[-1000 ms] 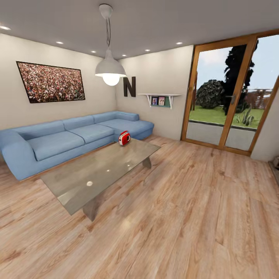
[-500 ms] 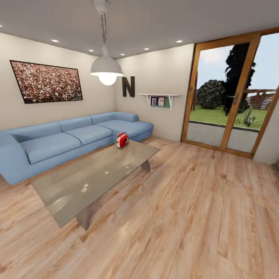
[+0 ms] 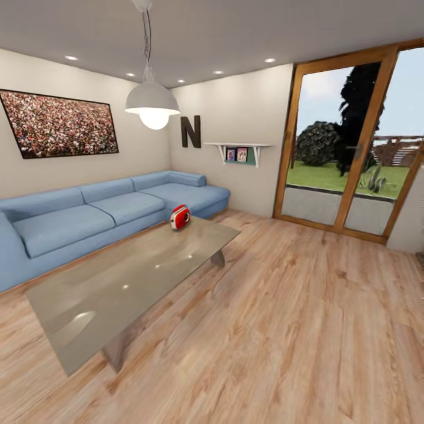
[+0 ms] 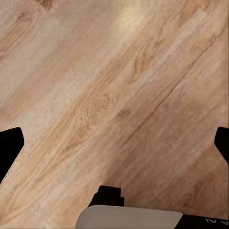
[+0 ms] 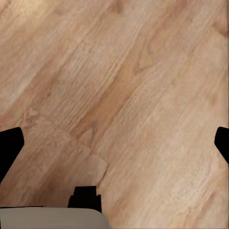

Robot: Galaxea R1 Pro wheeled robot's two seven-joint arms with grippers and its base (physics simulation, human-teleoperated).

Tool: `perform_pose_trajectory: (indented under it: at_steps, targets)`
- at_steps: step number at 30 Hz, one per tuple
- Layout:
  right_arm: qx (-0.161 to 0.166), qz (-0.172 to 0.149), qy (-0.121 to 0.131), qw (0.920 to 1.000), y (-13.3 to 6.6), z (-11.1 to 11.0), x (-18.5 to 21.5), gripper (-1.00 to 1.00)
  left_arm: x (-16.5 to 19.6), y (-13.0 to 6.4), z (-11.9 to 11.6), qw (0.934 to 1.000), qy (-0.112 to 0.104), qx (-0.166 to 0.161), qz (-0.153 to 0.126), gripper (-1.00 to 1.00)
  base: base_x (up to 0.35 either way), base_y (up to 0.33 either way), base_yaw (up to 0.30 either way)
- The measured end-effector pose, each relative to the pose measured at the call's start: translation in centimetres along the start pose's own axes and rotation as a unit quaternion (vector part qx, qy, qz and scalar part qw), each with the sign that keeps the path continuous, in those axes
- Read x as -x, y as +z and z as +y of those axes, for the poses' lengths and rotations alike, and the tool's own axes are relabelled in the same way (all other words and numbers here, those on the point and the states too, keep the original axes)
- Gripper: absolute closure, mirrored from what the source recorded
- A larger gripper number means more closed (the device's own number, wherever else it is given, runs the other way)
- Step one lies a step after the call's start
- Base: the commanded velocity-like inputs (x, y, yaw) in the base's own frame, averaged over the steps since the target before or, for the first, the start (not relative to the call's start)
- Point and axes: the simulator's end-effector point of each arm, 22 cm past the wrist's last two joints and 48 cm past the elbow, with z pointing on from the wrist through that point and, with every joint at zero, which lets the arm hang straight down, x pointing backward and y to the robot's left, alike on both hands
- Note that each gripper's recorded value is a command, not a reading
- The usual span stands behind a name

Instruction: Turn on the radio receiver that's on the table in the living room.

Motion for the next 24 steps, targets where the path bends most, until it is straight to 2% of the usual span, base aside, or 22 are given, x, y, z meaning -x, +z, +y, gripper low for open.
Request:
perform_pose_trajectory:
  at_steps: [6, 18, 24]
  targets:
    - [-0.001, -0.005, -0.002, 1.0000, -0.01, -0.12, 0.28, -1.00, 0.14, 0.02, 0.27, 1.0000, 0.000, 0.004, -0.001, -1.00, 0.326, -0.059, -0.260]
    - [-0.001, -0.009, -0.002, 1.0000, -0.06, -0.11, 0.59, -1.00, 0.48, 0.00, 0.30, 1.0000, -0.001, 0.005, -0.006, -1.00, 0.326, -0.139, -0.268]
    - [-0.001, -0.011, -0.002, 0.9999, -0.08, -0.11, 0.78, -1.00, 0.68, -0.01, 0.30, 1.0000, -0.002, 0.005, -0.009, -1.00, 0.326, -0.040, -0.267]
